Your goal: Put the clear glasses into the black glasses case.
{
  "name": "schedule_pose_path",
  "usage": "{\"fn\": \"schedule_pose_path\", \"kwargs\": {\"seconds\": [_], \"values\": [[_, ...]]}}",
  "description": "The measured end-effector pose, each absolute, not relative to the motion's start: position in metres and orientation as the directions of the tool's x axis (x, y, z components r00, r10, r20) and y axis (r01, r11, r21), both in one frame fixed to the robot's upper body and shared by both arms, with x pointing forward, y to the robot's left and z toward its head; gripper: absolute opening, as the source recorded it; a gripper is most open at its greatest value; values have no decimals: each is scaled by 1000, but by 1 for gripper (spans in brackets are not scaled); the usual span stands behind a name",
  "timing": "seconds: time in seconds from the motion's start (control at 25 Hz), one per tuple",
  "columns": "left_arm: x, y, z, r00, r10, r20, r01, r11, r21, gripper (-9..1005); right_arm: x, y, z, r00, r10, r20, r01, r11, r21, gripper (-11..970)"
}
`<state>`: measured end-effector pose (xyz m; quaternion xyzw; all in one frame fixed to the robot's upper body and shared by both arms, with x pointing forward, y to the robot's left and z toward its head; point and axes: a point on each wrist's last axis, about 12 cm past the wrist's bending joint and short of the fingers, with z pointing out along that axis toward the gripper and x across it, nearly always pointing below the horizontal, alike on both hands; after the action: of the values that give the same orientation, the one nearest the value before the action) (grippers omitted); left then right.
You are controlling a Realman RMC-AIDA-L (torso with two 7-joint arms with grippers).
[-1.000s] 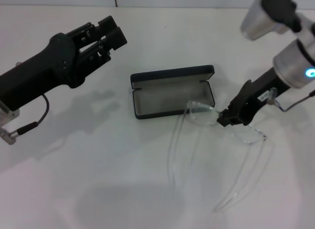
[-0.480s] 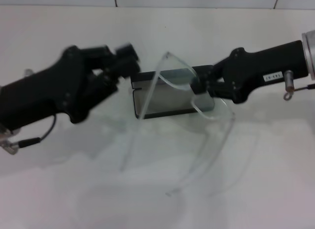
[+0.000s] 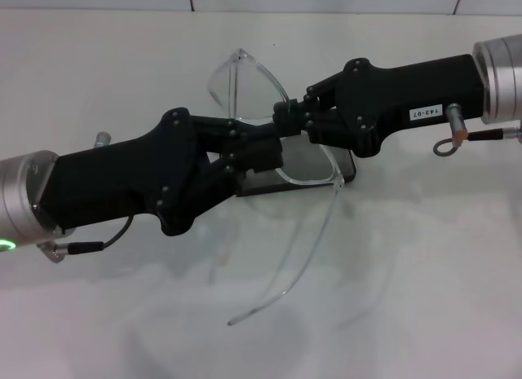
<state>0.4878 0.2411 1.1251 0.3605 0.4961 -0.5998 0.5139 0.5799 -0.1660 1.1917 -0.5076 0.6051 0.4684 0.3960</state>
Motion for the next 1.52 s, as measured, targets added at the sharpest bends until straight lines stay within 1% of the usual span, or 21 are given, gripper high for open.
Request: {"fn": "schedule_pose_path", "kwargs": {"seconds": [0.28,0.76,1.0,1.52], "values": [[488,240,1122,-202,-261,-944,976,27,-216,85,578,-163,1195,-152,-205,-967,-988,20,151,71],[492,233,1114,-191,-307,-932,975,47,-216,85,574,-158,1189,-164,-193,-967,-985,-14,169,71],[489,238,1115,-181,-339,-923,974,65,-215,85,573,-162,1185,-178,-167,-970,-983,-9,182,71],[489,236,1108,-170,-344,-924,973,93,-213,84,570,-158,1187,-172,-144,-975,-983,-43,180,70]]}}
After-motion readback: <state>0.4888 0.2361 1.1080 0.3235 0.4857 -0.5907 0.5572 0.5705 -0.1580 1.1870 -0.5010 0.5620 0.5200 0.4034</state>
